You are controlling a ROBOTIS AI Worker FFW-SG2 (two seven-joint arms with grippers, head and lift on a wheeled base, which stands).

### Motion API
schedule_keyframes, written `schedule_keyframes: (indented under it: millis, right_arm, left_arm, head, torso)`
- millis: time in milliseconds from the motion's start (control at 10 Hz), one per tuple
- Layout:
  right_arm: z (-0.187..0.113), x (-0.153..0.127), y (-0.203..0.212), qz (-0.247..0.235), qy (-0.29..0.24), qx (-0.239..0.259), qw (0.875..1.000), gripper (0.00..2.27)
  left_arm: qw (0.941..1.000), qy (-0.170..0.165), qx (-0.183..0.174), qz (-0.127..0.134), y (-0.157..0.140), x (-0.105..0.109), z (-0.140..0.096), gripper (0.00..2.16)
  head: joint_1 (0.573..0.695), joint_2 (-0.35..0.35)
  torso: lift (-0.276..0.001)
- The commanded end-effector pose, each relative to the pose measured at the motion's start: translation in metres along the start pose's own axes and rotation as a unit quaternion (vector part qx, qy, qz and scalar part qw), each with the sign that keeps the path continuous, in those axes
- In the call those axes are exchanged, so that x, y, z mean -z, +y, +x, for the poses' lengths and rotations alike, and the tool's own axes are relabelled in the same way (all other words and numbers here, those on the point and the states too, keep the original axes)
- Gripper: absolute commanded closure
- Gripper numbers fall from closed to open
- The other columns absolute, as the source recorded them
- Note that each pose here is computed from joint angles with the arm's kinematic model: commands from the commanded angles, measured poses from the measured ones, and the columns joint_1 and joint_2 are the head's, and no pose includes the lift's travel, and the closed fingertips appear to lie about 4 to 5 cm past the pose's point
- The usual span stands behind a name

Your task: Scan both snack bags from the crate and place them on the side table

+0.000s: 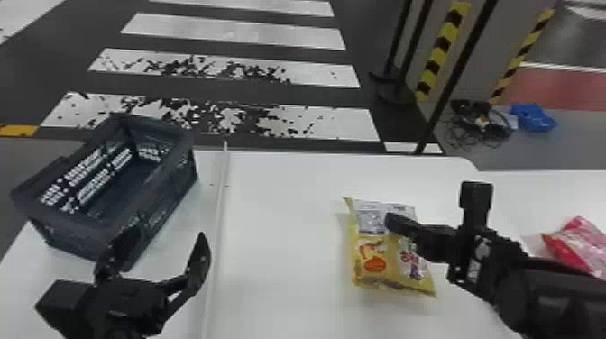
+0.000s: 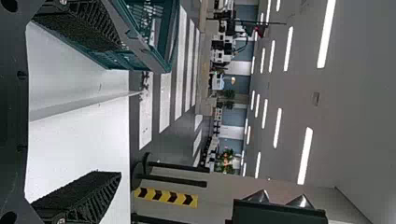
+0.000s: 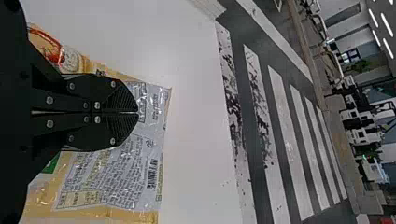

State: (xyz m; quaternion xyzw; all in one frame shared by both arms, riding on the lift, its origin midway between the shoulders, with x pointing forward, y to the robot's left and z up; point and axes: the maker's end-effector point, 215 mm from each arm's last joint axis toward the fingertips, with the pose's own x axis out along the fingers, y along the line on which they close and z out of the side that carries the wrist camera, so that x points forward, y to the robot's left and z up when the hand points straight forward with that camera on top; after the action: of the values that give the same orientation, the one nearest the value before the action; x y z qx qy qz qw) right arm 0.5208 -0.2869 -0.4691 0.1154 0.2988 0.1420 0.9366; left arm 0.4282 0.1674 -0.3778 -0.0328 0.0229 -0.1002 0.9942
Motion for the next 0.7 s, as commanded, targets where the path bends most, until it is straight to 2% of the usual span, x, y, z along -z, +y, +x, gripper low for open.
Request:
schedule_keyframes:
  millis: [0, 400, 600]
  right_arm:
    - [0.0, 0.005, -0.003, 0.001, 0.007, -0.004, 1.0, 2.26]
    - [-0.01, 0.032, 0.005, 0.001, 0.037, -0.032, 0.999, 2.26]
    - [-0.017, 0.035, 0.004, -0.009, 0.043, -0.042, 0.998, 2.26]
  left_arm:
    - [1.0, 0.001, 0.0, 0.0, 0.0, 0.001, 0.0, 0.03]
    - [1.0, 0.002, -0.001, -0.002, 0.001, 0.002, 0.0, 0.03]
    - [1.0, 0.002, -0.001, -0.001, 0.001, 0.002, 0.0, 0.03]
  head:
    - [0.695, -0.138]
    - [0.695, -0.136]
    - [0.695, -0.136]
  torso:
    - [-0.095]
    - [-0.095]
    - [-0.095]
